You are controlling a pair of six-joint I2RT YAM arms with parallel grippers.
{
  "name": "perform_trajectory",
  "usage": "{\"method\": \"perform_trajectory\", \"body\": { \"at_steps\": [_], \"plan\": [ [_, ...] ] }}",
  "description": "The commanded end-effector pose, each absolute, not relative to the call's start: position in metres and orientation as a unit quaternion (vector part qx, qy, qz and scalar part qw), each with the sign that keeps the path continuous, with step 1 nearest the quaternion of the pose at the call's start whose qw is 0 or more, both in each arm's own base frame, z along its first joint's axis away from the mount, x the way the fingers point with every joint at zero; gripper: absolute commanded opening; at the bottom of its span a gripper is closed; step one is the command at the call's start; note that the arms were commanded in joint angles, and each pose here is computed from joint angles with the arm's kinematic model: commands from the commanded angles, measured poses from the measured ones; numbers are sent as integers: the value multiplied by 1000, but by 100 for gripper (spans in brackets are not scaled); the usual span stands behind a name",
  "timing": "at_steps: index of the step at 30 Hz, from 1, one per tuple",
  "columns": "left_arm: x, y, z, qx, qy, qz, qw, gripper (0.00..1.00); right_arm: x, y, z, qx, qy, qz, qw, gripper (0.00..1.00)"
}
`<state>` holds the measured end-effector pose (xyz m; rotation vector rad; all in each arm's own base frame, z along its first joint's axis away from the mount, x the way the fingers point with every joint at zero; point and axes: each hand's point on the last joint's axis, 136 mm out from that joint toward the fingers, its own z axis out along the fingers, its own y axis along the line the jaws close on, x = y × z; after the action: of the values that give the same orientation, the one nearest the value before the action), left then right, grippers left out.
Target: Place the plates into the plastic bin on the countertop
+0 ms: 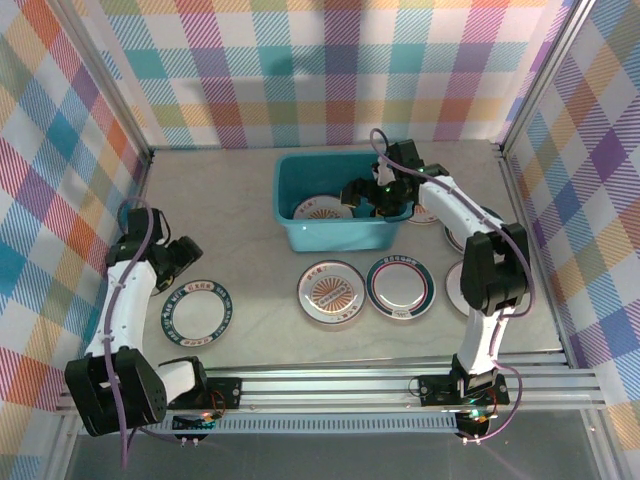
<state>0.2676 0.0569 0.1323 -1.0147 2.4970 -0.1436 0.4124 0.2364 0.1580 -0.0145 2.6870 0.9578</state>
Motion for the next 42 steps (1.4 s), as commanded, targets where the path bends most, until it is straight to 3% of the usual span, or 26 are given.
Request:
{"method": "perform_trajectory", "body": {
  "at_steps": [1,8,19,42],
  "plan": [
    [237,77,110,-404,899,7,168,84,407,241,175,-24,922,353,158,99],
    [212,87,77,-429,896,35,112,89,404,250,191,-37,909,386,155,99],
    [218,88,41,-379,924,21,34,91,389,244,196,-31,898,399,183,99],
    [242,34,23,-329,938,-113,14,90,393,242,196,-19,893,401,203,99]
  ]
}}
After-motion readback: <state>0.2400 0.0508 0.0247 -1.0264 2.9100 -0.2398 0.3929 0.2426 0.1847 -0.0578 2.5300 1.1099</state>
